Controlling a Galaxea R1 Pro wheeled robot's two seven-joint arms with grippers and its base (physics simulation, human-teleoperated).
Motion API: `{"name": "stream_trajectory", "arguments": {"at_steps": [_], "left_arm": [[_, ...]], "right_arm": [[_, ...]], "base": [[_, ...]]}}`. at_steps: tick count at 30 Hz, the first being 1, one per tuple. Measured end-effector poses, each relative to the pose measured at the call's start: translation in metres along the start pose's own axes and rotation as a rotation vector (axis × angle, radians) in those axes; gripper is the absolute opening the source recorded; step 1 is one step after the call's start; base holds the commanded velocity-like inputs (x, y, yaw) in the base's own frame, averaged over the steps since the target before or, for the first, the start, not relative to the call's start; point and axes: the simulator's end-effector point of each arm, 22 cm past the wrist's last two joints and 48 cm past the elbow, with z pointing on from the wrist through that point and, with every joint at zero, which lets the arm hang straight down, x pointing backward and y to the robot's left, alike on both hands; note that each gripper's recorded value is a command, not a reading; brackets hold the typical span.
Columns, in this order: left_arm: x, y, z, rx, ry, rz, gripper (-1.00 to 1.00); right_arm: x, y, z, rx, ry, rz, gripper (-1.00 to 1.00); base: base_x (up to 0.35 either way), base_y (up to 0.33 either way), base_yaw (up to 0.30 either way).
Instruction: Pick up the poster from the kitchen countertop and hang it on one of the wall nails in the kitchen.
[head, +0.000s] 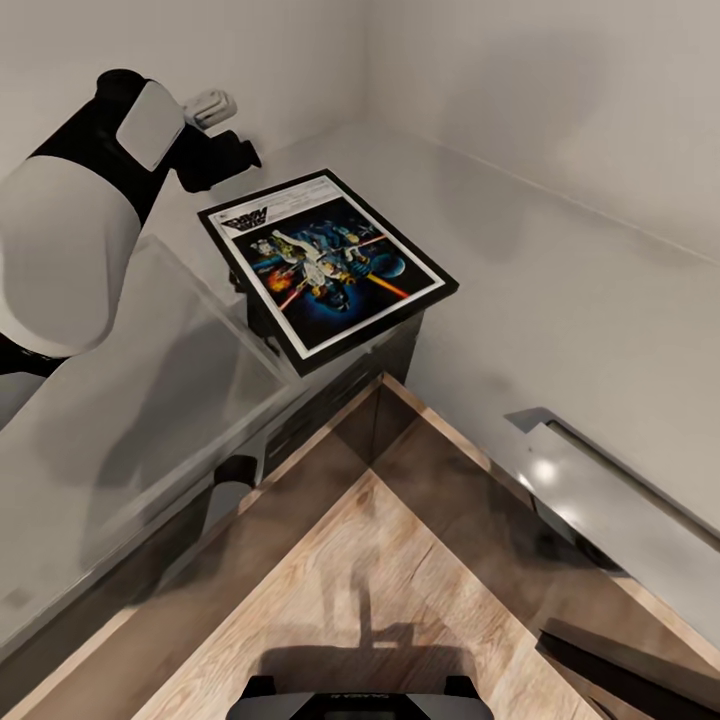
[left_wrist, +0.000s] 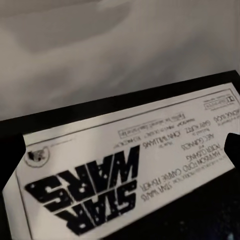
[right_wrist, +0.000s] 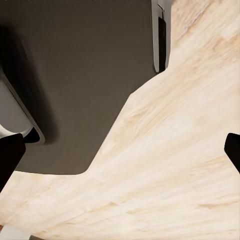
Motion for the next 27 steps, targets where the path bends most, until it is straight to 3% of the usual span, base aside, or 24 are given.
{"name": "stream_trajectory", "arguments": {"at_steps": [27], "left_arm": [[0.015, 0.002, 0.006, -0.004, 0.035, 0.001, 1.0]], "right_arm": [[0.0, 0.0, 0.0, 0.0, 0.0, 0.0, 1.0]], "base": [[0.039, 0.0, 0.0]]}}
